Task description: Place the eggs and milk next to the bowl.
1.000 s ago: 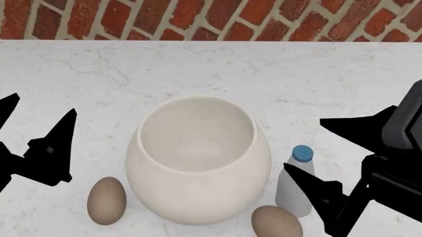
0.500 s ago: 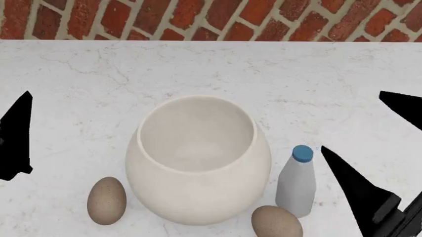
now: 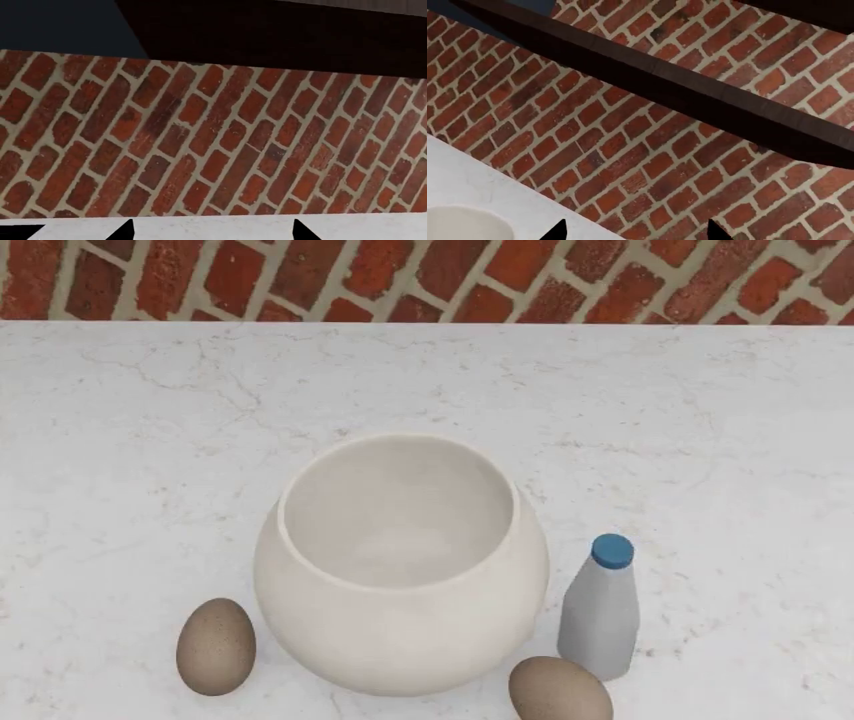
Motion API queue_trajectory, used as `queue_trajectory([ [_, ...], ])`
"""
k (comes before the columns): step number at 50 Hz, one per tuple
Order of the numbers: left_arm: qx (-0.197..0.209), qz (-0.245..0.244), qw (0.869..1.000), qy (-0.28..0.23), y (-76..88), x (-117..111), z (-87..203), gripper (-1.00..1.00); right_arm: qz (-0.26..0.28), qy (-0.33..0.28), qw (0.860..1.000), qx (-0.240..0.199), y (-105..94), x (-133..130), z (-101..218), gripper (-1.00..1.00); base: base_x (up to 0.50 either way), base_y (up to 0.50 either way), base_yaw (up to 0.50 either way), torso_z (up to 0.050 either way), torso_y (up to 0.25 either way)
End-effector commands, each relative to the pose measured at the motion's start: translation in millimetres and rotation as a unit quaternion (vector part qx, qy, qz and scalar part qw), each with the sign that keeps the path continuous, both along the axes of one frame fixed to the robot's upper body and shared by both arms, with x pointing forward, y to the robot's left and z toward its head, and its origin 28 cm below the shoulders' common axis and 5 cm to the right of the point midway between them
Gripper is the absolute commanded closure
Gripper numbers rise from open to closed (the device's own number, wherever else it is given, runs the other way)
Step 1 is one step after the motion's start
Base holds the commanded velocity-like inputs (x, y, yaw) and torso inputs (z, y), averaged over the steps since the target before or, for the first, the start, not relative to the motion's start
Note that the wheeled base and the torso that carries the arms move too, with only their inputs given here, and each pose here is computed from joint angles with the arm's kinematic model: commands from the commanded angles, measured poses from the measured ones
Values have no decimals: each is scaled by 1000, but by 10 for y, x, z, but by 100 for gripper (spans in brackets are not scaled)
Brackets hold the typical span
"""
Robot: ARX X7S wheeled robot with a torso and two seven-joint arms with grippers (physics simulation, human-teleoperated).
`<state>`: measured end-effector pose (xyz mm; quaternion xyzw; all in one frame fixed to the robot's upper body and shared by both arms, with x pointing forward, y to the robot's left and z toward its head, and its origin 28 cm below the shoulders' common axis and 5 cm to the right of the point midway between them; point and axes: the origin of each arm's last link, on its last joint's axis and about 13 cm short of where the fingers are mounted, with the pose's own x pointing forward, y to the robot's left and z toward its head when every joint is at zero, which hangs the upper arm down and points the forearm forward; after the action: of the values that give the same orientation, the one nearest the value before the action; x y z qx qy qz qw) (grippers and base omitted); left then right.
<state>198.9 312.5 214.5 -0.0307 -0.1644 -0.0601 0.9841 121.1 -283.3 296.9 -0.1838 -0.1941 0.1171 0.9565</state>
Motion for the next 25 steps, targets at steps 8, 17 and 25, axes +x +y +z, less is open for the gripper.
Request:
queue_trajectory([
  [8, -16, 43, 999, -28, 203, -333, 18, -100, -157, -63, 985, 24, -101, -584, -29, -100, 0, 0, 0, 0, 0],
  [17, -29, 76, 996, -35, 344, -496, -40, -100, -190, -66, 980, 9, -50, -745, -29, -100, 0, 0, 0, 0, 0],
  [25, -44, 98, 993, -42, 420, -710, -99, -100, -213, -76, 974, 12, -21, -931, -105, -100, 0, 0, 0, 0, 0],
])
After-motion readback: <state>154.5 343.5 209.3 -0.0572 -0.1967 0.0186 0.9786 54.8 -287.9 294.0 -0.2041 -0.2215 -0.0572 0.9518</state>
